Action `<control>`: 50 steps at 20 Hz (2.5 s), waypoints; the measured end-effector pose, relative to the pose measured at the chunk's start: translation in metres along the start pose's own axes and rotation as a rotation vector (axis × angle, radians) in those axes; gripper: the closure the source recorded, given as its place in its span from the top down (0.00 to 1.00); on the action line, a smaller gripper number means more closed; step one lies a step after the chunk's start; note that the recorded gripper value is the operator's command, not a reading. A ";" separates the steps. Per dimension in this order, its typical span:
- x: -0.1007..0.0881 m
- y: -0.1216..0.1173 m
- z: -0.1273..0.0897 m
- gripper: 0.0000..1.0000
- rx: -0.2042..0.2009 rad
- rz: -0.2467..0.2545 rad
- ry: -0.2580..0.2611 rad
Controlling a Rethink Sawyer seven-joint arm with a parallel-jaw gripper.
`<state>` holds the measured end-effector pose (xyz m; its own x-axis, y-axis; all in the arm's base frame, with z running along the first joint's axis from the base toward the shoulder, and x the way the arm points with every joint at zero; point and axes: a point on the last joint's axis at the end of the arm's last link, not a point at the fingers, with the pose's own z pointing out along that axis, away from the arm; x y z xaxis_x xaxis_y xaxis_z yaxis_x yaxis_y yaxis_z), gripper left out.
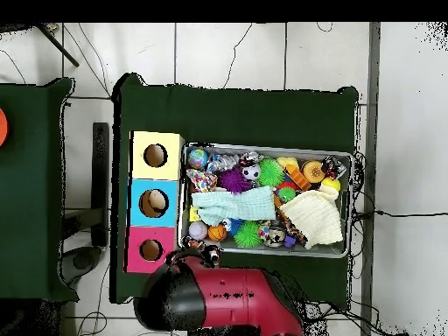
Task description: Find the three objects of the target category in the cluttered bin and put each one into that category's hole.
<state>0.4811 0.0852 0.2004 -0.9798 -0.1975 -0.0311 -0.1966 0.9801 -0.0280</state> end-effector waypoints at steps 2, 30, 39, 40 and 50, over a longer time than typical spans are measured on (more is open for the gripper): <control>0.004 0.006 0.002 0.00 -0.002 -0.002 0.010; 0.030 0.078 0.022 0.00 -0.010 0.040 0.038; 0.036 0.091 0.028 0.00 -0.013 0.066 0.062; 0.037 0.092 0.029 0.00 -0.013 0.066 0.063; 0.037 0.110 0.050 0.00 -0.013 0.066 0.035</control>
<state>0.4245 0.1849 0.1466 -0.9912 -0.1322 0.0028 -0.1322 0.9911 -0.0143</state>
